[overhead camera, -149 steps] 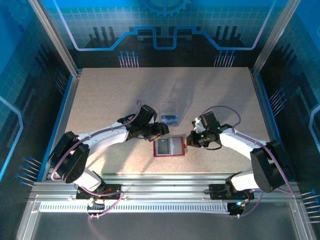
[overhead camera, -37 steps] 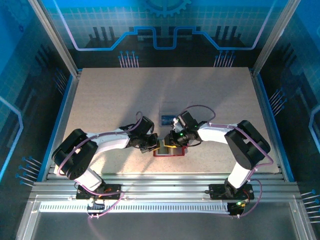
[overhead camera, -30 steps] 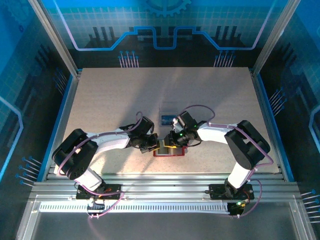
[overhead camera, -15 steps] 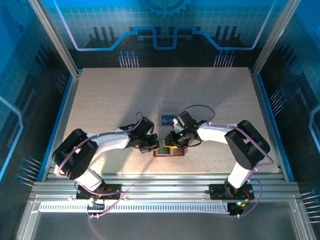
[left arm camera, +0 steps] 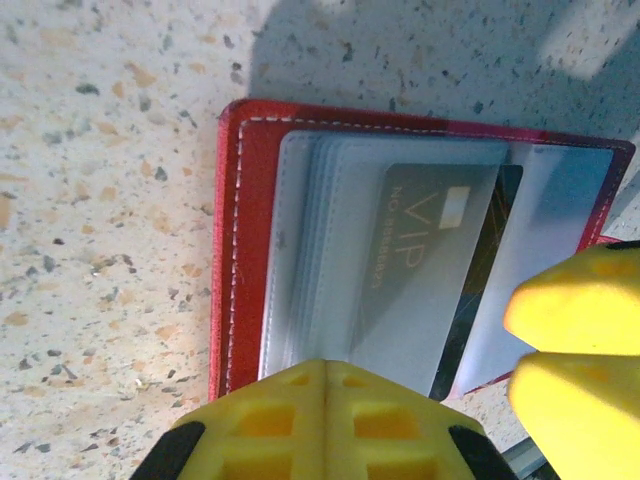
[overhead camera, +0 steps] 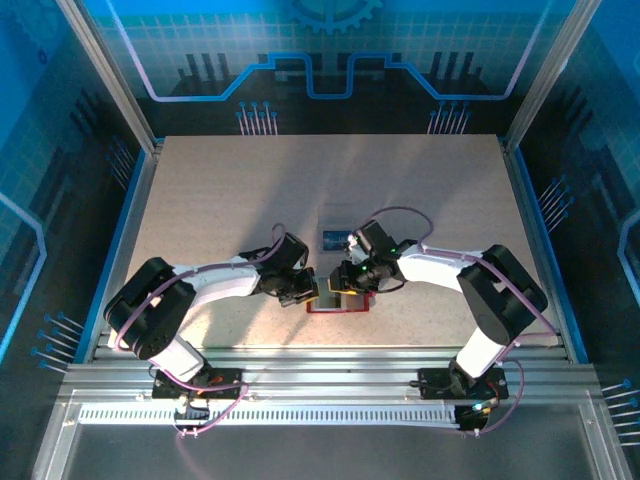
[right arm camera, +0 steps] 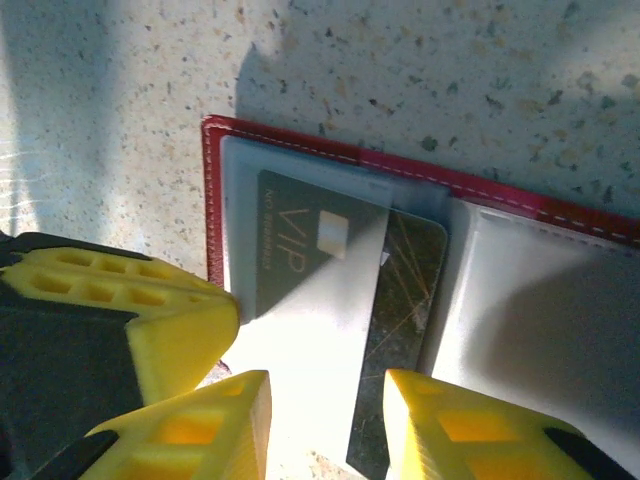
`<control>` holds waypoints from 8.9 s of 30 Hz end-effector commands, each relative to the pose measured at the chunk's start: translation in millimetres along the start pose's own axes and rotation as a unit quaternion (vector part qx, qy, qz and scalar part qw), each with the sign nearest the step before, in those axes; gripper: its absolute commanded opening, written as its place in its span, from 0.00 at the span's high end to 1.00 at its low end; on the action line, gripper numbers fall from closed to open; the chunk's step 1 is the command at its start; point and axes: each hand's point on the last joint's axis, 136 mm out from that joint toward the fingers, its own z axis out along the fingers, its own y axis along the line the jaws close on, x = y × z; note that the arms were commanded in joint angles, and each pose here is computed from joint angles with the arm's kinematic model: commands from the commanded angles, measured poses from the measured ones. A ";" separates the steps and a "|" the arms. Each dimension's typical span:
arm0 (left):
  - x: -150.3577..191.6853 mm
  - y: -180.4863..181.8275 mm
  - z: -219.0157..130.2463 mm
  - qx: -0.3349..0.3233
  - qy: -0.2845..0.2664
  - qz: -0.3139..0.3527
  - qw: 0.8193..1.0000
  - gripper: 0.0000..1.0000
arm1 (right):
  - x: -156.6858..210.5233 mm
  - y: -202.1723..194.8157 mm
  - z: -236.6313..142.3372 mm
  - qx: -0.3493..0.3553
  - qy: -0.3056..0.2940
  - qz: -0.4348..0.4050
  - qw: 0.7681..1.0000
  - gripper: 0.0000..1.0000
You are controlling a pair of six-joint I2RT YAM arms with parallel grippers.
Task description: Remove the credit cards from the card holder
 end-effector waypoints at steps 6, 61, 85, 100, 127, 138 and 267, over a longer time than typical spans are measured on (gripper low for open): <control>-5.9 -10.9 -6.9 0.002 -0.010 0.020 1.000 0.99 | -3.2 5.8 -10.7 -0.001 -0.012 -0.013 1.000 0.65; 0.4 14.2 11.1 -0.040 0.011 0.011 0.999 1.00 | 8.1 -26.0 14.1 -0.049 0.008 0.055 0.997 0.73; 0.6 18.2 9.0 -0.053 0.010 0.009 0.999 1.00 | 4.8 -25.8 12.1 -0.115 -0.006 0.079 0.990 0.87; -0.4 18.3 7.6 -0.056 0.009 0.010 0.998 1.00 | 1.9 -32.0 -2.7 -0.105 -0.018 0.076 0.991 0.91; -2.5 13.8 6.2 -0.052 0.007 0.015 0.999 1.00 | 1.8 -52.3 -32.5 -0.037 -0.017 0.055 0.998 0.93; -1.7 14.9 5.2 -0.053 0.006 0.014 0.998 1.00 | 0.9 -54.1 -34.3 -0.029 -0.020 0.052 0.998 0.93; 1.0 59.7 -59.3 -0.033 -0.059 -0.095 0.993 0.88 | -168.2 1.7 -48.5 0.141 0.199 -0.635 0.733 1.00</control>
